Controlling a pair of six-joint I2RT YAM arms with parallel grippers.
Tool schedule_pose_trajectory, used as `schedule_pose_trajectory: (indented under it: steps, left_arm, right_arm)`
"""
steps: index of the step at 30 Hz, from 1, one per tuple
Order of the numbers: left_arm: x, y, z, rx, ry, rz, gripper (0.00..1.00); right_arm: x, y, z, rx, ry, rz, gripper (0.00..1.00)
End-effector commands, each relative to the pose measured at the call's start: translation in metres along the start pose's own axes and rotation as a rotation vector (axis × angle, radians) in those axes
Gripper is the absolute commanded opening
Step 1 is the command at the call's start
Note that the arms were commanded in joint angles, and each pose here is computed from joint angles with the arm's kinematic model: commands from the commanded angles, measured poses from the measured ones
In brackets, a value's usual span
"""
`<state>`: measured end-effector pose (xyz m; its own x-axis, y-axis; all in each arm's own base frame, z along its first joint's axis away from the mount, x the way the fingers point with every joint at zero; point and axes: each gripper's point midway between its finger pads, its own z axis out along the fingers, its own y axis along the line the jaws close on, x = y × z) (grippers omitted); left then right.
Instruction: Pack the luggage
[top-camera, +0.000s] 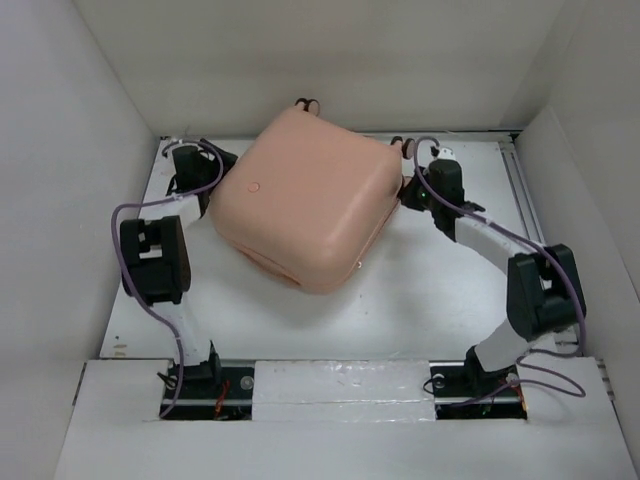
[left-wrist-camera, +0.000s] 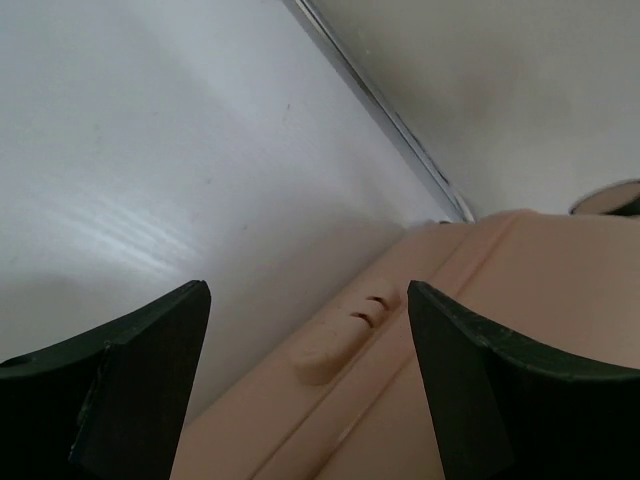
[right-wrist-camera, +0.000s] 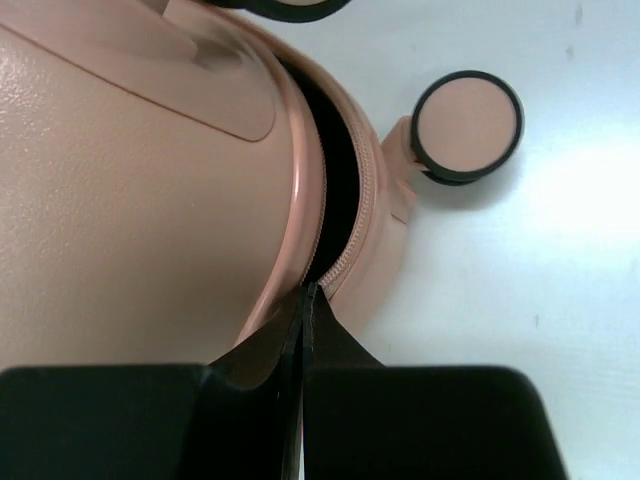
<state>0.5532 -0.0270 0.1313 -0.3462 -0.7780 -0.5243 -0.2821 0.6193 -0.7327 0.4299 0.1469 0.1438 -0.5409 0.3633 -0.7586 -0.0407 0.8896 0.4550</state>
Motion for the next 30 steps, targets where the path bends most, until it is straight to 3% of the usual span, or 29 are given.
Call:
schedule_pose_trajectory:
  steps: [1, 3, 6, 8, 9, 13, 15, 18, 19, 20, 22, 23, 24, 26, 30]
  left_arm:
    - [0.078, -0.048, -0.045, 0.162, 0.147, 0.027, 0.76]
    - [0.094, -0.020, -0.060, 0.113, 0.146, 0.005, 0.76]
    - [0.072, -0.015, -0.089, 0.080, 0.034, 0.003, 0.79]
    - [0.030, -0.024, -0.119, 0.074, -0.116, 0.004, 0.80]
    - [0.020, -0.024, -0.131, 0.062, -0.168, -0.008, 0.82]
    - [-0.029, -0.071, -0.210, 0.160, -0.440, -0.016, 0.84]
    - [-0.033, -0.101, -0.252, 0.258, -0.493, 0.001, 0.81]
    - [-0.005, -0.123, -0.280, 0.345, -0.432, 0.077, 0.65]
    - [0.010, -0.124, -0.282, 0.363, -0.391, 0.100, 0.44]
    - [0.031, -0.115, -0.278, 0.353, -0.342, 0.125, 0.30]
    - [0.081, -0.113, -0.284, 0.398, -0.215, 0.189, 0.18]
    - [0.110, -0.097, -0.279, 0.389, -0.143, 0.228, 0.14]
    - [0.129, -0.090, -0.281, 0.391, -0.091, 0.250, 0.06]
    - [0.163, -0.085, -0.300, 0.452, -0.008, 0.281, 0.03]
    - [0.218, -0.045, -0.314, 0.476, 0.144, 0.248, 0.02]
  right_arm:
    - [-0.005, 0.095, 0.017, -0.359, 0.065, -0.046, 0.00]
    - [-0.027, 0.110, 0.020, -0.379, 0.049, -0.064, 0.00]
    - [-0.048, 0.113, 0.010, -0.397, 0.023, -0.072, 0.00]
    - [-0.070, 0.115, -0.008, -0.405, -0.030, -0.074, 0.03]
    - [-0.070, 0.107, -0.014, -0.405, -0.021, -0.067, 0.07]
    - [-0.075, 0.101, -0.047, -0.415, -0.049, -0.055, 0.41]
    - [-0.078, 0.101, -0.071, -0.432, -0.080, -0.062, 0.47]
    - [-0.054, 0.090, -0.094, -0.427, -0.070, -0.059, 0.49]
    - [-0.028, 0.076, -0.093, -0.409, -0.037, -0.050, 0.49]
    - [-0.016, 0.077, -0.100, -0.437, -0.033, -0.058, 0.43]
    - [-0.003, 0.087, -0.125, -0.528, -0.097, -0.097, 0.41]
    - [0.036, 0.075, -0.126, -0.538, -0.038, -0.109, 0.41]
    - [0.045, 0.069, -0.131, -0.541, -0.048, -0.128, 0.40]
    - [0.056, 0.066, -0.149, -0.567, -0.090, -0.194, 0.37]
    - [0.074, 0.051, -0.159, -0.559, -0.132, -0.129, 0.17]
